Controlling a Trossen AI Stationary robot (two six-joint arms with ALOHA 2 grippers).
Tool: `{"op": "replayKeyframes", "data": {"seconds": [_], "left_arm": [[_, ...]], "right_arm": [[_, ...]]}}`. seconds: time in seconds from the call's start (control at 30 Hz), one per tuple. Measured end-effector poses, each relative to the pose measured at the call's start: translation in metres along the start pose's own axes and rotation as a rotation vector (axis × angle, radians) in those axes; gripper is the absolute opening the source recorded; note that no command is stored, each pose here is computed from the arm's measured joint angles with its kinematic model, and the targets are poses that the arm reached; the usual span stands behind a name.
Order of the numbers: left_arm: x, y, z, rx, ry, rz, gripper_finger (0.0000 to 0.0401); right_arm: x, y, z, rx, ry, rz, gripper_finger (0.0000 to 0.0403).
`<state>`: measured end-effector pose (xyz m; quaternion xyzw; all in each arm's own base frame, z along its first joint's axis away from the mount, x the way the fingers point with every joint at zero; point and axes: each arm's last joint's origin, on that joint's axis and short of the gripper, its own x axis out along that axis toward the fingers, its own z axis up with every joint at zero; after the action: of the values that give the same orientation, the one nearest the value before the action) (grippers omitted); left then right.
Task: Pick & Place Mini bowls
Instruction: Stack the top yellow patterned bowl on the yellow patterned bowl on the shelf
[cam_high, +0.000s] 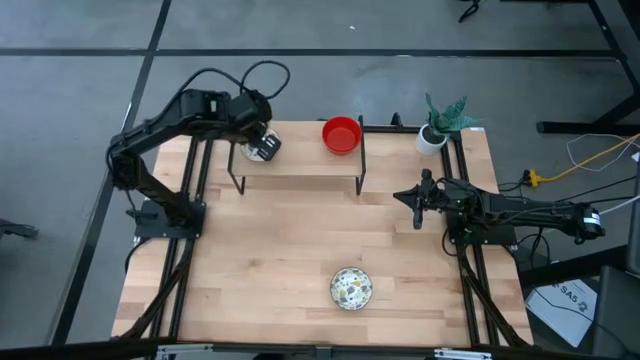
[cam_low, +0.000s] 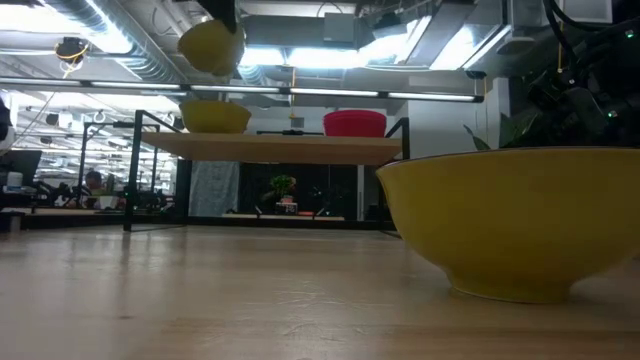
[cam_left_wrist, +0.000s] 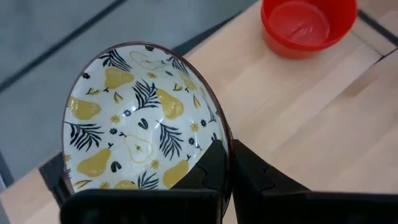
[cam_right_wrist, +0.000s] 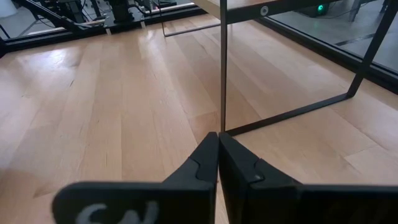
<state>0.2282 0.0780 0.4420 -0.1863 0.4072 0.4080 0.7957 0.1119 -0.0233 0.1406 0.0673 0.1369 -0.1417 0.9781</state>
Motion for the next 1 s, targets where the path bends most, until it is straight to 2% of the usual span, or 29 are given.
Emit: {"op": "replayKeyframes", "data": {"seconds": [0.27,0.67,1.0], "left_arm": [[0.020,-0.002,0.004,0.009,0.094,0.042,0.0003],[0.055,-0.020,0.007,0.197,0.218,0.071,0.0003],[0.060,-0.025,0.005,0.240,0.243,0.075,0.0003]], "right_arm": [[0.000,0.000,0.000,0.000,0.000,0.000,0.0014],[0.000,0.000,0.000,0.000,0.000,0.000,0.0014],[0.000,0.000,0.000,0.000,0.000,0.000,0.0014]]}}
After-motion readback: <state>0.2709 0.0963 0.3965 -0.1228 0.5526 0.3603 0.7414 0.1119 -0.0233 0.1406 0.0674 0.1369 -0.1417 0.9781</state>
